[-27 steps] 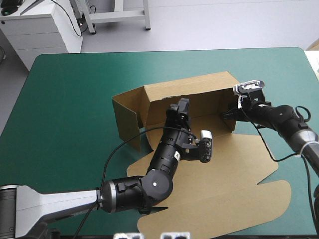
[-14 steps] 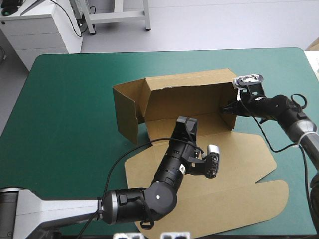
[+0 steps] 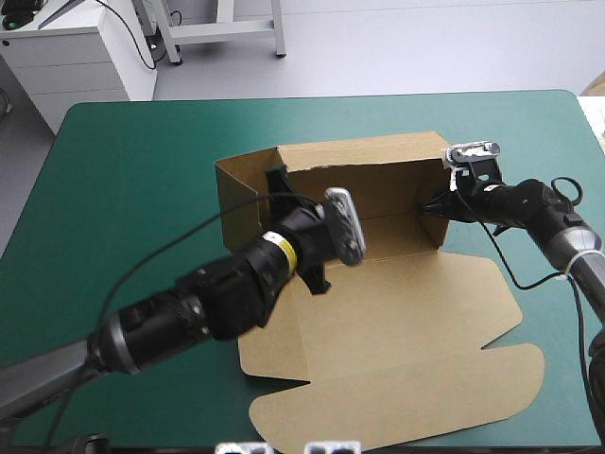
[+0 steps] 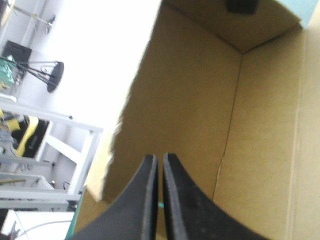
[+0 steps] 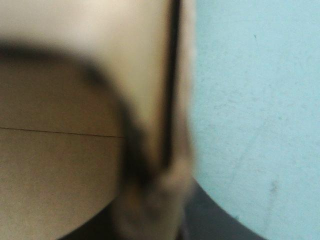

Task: Fold the box

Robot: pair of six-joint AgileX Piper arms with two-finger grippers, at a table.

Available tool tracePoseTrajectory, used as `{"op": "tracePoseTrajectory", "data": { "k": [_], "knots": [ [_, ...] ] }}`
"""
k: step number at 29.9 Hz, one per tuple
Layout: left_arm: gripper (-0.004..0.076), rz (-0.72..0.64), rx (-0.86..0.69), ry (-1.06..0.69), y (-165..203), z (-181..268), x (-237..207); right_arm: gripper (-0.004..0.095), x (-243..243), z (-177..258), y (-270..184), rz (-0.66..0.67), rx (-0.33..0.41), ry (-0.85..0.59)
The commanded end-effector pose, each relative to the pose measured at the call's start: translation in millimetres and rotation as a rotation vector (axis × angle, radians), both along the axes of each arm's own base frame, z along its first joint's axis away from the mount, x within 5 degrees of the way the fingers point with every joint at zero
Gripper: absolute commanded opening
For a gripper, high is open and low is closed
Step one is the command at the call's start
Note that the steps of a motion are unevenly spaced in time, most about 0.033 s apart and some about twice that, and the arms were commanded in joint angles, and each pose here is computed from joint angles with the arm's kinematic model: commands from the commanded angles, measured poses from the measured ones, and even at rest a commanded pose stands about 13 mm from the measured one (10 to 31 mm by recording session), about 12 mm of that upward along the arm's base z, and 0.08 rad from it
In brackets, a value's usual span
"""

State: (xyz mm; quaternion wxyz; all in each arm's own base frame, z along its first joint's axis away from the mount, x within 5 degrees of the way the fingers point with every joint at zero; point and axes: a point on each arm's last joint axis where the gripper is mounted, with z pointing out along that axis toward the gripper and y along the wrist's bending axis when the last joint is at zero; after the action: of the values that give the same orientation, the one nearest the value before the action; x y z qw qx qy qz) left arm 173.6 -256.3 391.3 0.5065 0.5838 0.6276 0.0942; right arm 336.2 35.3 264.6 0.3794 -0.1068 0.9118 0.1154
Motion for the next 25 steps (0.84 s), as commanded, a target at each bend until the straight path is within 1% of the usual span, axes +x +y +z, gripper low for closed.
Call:
{"op": "tracePoseTrajectory", "data": {
  "k": [1,2,5,7,8,9,13,15,18,20,21,25],
  "knots": [
    [0.0015,0.021,-0.106,0.032,42,49,17,-0.0014,-4,11,2,0.024,0.003,0.001],
    [0.0015,0.019,-0.103,0.054,51,57,22,-0.0014,-4,11,2,0.024,0.003,0.001],
    [0.0015,0.044,-0.128,0.206,88,70,39,-0.0014,-4,11,2,0.022,0.004,-0.001],
    [0.0015,0.079,-0.190,0.274,115,76,51,-0.0014,-4,11,2,0.020,0.006,0.000],
    [0.0015,0.102,-0.239,0.295,125,78,56,-0.0014,-4,11,2,0.020,0.006,0.000],
    [0.0015,0.154,-0.287,0.307,144,80,63,-0.0014,-4,11,2,0.022,0.006,0.003],
    [0.0014,0.303,-0.488,0.336,199,86,77,-0.0014,-5,10,2,0.025,0.008,0.009],
    [0.0014,0.382,-0.587,0.337,230,90,77,-0.0014,-5,10,2,0.026,0.006,0.009],
    [0.0014,0.493,-0.682,0.375,273,89,71,-0.0014,-5,10,2,0.022,0.011,0.013],
    [0.0014,0.541,-0.748,0.398,292,87,67,-0.0014,-5,10,2,0.015,0.014,0.013],
    [0.0014,0.585,-0.826,0.406,305,85,65,-0.0014,-5,10,2,0.015,0.012,0.014],
    [0.0014,0.644,-1.021,0.398,333,76,62,-0.0014,-5,10,0,-0.012,0.009,0.031]
  ]
}}
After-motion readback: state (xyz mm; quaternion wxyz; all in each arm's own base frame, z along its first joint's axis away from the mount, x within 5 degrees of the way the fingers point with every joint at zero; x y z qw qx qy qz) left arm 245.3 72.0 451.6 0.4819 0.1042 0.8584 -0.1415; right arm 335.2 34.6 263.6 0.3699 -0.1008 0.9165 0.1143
